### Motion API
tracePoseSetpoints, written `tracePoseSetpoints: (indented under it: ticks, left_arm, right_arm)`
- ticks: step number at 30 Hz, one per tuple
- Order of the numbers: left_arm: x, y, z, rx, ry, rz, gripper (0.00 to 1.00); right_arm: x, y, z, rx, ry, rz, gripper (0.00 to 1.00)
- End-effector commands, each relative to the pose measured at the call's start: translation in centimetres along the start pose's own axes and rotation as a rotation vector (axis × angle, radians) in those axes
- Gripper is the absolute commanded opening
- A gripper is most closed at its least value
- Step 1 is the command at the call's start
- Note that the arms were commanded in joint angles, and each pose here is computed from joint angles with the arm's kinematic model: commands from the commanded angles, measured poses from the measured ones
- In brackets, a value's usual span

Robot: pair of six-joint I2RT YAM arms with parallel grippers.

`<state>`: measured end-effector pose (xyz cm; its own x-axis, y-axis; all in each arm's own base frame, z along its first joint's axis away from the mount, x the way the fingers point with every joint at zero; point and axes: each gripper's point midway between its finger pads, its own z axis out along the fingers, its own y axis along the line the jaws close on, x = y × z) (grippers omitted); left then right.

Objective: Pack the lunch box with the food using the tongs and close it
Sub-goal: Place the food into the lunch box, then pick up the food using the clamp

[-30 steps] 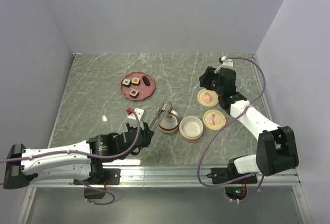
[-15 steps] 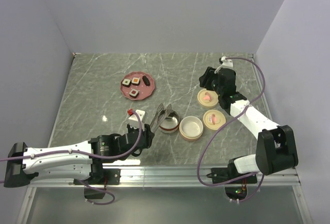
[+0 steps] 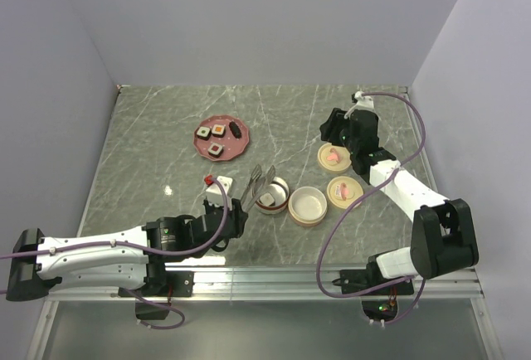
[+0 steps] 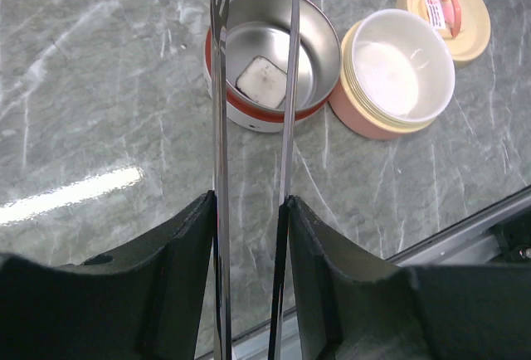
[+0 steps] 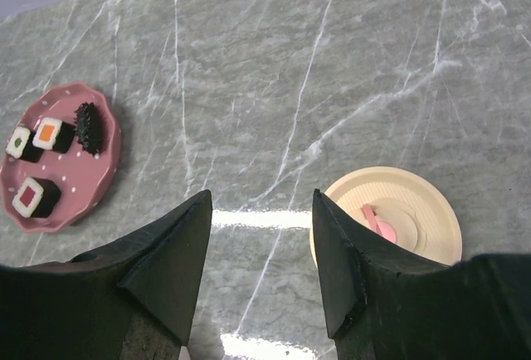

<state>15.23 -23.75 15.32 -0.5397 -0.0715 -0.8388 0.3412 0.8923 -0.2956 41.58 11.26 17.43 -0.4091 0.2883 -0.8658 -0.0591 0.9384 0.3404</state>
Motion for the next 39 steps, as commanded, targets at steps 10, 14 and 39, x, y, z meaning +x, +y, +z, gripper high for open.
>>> tracePoseSetpoints:
  ticks: [10, 14, 39]
  left_arm:
    - [-3.9, 0.8, 0.5, -0.096, -0.141, -0.061, 0.48]
    - [-4.4, 1.8, 2.0, -0.124, -0.139, -0.065, 0.48]
    - [-10.2, 12.0, 7.1, -0.450, -0.223, -0.089, 0.47]
  right_arm:
    - [-1.5, 0.7, 0.1, -0.037, -0.039, 0.012, 0.59]
    - [-1.4, 0.8, 0.2, -0.042, -0.037, 0.010, 0.59]
    - [-0.6, 1.1, 0.3, -0.074, -0.016, 0.005, 0.59]
